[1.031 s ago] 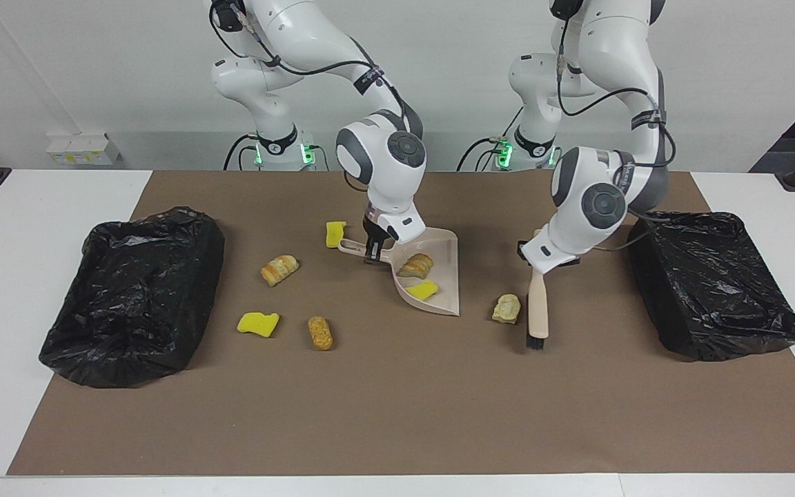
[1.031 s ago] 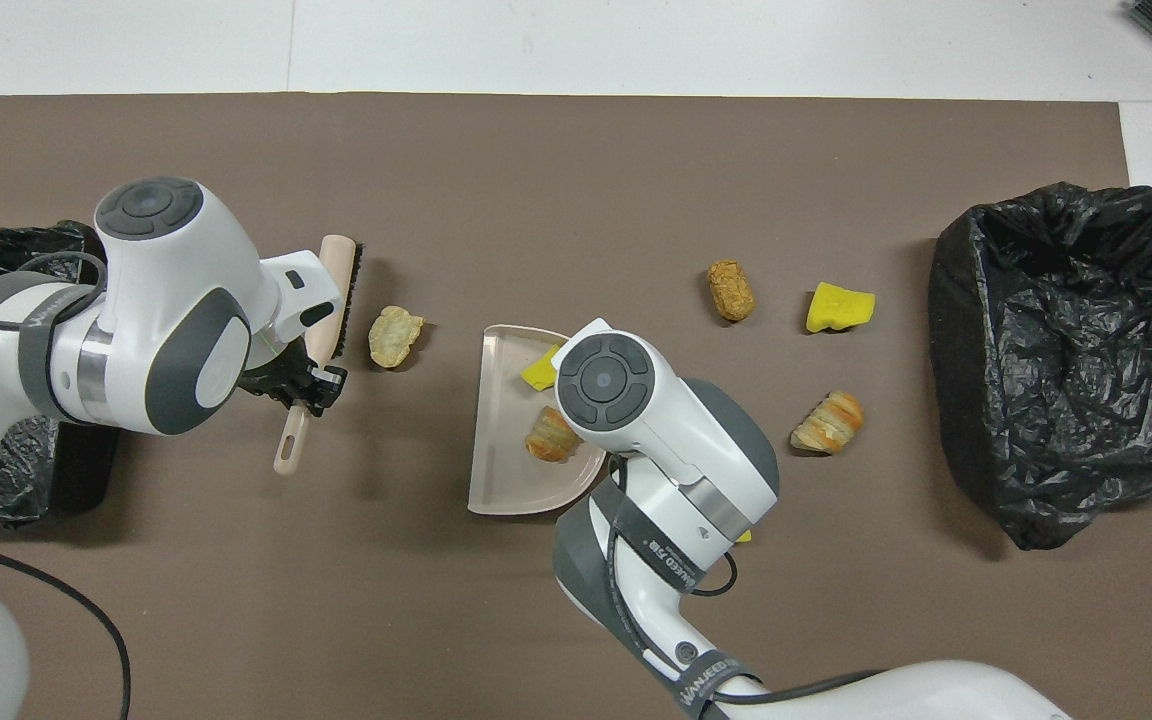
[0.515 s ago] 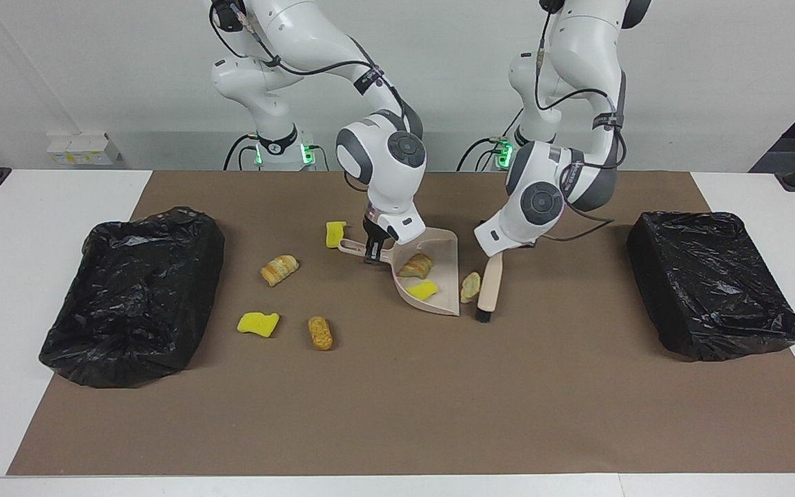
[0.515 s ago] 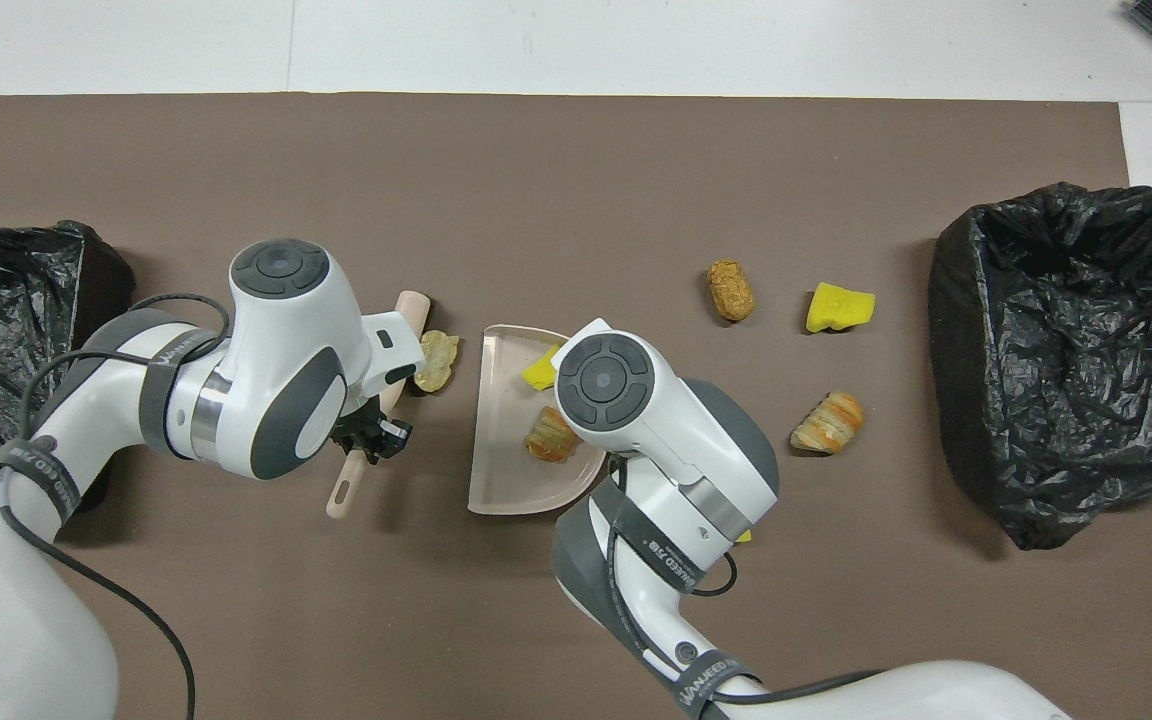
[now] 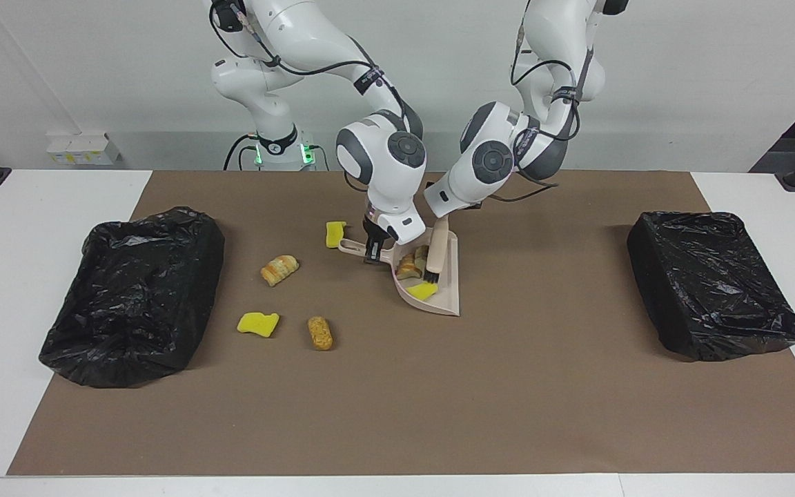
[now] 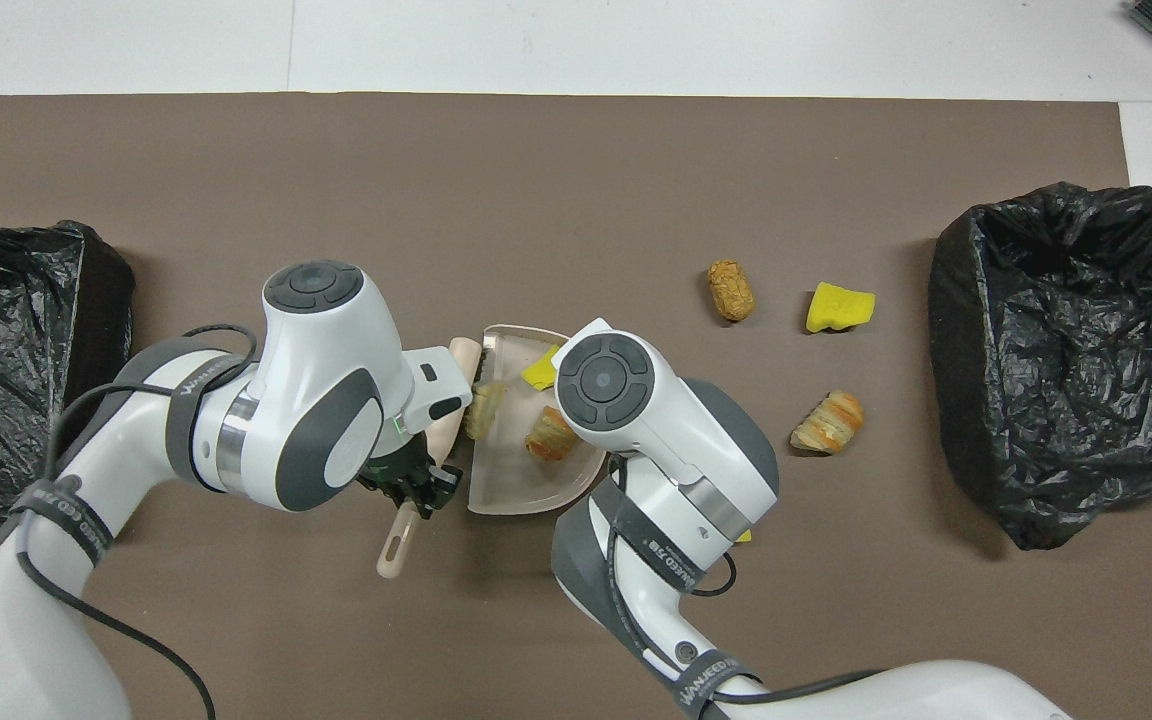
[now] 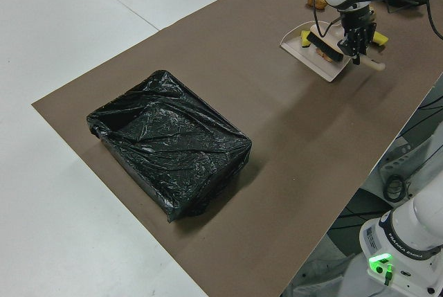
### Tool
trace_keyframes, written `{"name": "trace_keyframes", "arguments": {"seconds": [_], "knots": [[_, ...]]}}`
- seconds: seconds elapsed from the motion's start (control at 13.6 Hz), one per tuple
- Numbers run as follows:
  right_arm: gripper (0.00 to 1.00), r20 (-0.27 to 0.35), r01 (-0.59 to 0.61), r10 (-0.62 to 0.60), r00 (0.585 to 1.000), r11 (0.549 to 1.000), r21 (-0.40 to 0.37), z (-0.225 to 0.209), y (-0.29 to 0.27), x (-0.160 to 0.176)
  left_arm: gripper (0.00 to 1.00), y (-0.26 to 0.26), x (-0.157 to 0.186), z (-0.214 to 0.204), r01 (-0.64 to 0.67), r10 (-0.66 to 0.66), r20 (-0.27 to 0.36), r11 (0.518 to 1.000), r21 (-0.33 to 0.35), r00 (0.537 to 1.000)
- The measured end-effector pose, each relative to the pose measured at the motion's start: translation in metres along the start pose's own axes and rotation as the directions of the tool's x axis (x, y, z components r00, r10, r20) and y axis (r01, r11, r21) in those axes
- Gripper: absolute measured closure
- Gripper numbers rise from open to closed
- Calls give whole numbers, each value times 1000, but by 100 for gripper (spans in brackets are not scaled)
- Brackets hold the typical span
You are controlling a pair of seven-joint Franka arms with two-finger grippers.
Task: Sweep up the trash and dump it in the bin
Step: 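Sweep the remaining bread piece into the dustpan with the left gripper, then carry the loaded dustpan with the right gripper over the nearby bin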
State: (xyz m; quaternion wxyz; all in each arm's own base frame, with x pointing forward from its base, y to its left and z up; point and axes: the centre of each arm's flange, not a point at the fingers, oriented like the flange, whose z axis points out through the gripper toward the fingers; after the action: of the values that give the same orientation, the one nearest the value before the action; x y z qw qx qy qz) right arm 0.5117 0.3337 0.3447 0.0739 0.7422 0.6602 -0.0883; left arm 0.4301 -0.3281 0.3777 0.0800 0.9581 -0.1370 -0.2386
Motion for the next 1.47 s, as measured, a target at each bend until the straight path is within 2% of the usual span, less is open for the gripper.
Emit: {"name": "trace_keyframes", "arguments": {"seconds": [0.22,0.37,0.52,0.74,0.88,1.03,1.18,1.47], "knots": [[69,-3,-2,2,1000,1000,-3,-2,1,0,74,-37,-6,-38,68,-70,-49,997,-38,996],[69,-9,-18,18,1000,1000,-11,-7,7,-6,74,-50,-15,-54,158,-161,-55,986,-53,985],[69,-25,-56,55,998,998,-28,-22,20,-25,74,-53,-23,-62,230,-232,-53,972,-41,971],[69,-29,-54,53,998,997,-46,-56,37,-65,74,-41,-38,-69,347,-347,-86,938,-11,934],[69,-27,-13,12,1000,998,-54,-73,54,-101,74,-3,-48,-51,354,-351,-106,935,12,930],[69,-21,19,-21,1000,999,-49,-85,74,-143,74,39,-54,-15,358,-351,-143,934,24,925],[69,-23,50,-52,998,997,-52,-95,96,-188,74,71,-63,23,341,-331,-148,939,47,932],[69,-24,91,-93,995,995,-51,-90,130,-282,74,87,-62,67,350,-344,-149,937,12,927]]}}
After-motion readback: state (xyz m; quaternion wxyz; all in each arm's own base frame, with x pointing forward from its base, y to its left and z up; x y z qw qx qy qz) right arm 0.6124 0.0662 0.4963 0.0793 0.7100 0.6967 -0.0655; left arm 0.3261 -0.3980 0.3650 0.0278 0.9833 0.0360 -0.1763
